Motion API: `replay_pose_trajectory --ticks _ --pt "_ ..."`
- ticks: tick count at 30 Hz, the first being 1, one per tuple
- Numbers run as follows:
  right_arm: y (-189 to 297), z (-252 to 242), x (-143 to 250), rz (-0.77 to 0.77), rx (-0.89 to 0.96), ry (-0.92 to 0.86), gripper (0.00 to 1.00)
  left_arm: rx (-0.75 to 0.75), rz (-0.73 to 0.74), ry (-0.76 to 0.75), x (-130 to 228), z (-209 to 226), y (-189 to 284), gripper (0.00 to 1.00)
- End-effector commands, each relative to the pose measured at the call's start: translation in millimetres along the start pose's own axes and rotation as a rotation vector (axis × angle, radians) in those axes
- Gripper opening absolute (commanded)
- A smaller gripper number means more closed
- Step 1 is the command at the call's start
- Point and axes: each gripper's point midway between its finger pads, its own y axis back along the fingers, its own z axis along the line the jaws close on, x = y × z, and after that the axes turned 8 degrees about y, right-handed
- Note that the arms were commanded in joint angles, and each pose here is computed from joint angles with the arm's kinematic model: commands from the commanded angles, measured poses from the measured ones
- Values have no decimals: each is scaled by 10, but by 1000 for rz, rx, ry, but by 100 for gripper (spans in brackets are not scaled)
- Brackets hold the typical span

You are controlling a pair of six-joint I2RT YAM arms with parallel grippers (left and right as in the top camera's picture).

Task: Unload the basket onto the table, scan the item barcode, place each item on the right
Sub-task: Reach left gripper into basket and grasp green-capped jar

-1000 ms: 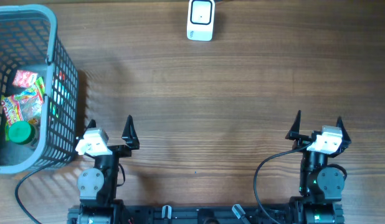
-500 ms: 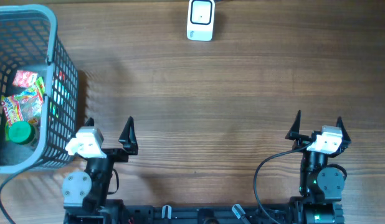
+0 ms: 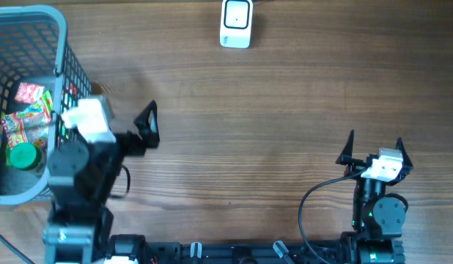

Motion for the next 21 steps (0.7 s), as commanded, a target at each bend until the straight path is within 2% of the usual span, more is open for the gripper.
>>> replay_pose_trajectory --ticks 1,4,7,10,14,21 --pt "8 23 -37 -18 -13 6 100 12 22 6 -420 -205 3 100" --pt "8 23 -37 -18 -13 6 100 39 104 18 -419 -303 -37 100" --pt "8 23 -37 -18 -13 6 100 49 217 39 -182 -289 -125 100" --pt "8 23 -37 -18 -13 6 100 45 224 41 -177 -272 -221 100" --pt "8 23 -37 -18 -13 6 100 42 219 41 -290 -303 -228 100" --pt "8 23 -37 -18 -13 6 100 -114 190 30 -778 -225 -177 100"
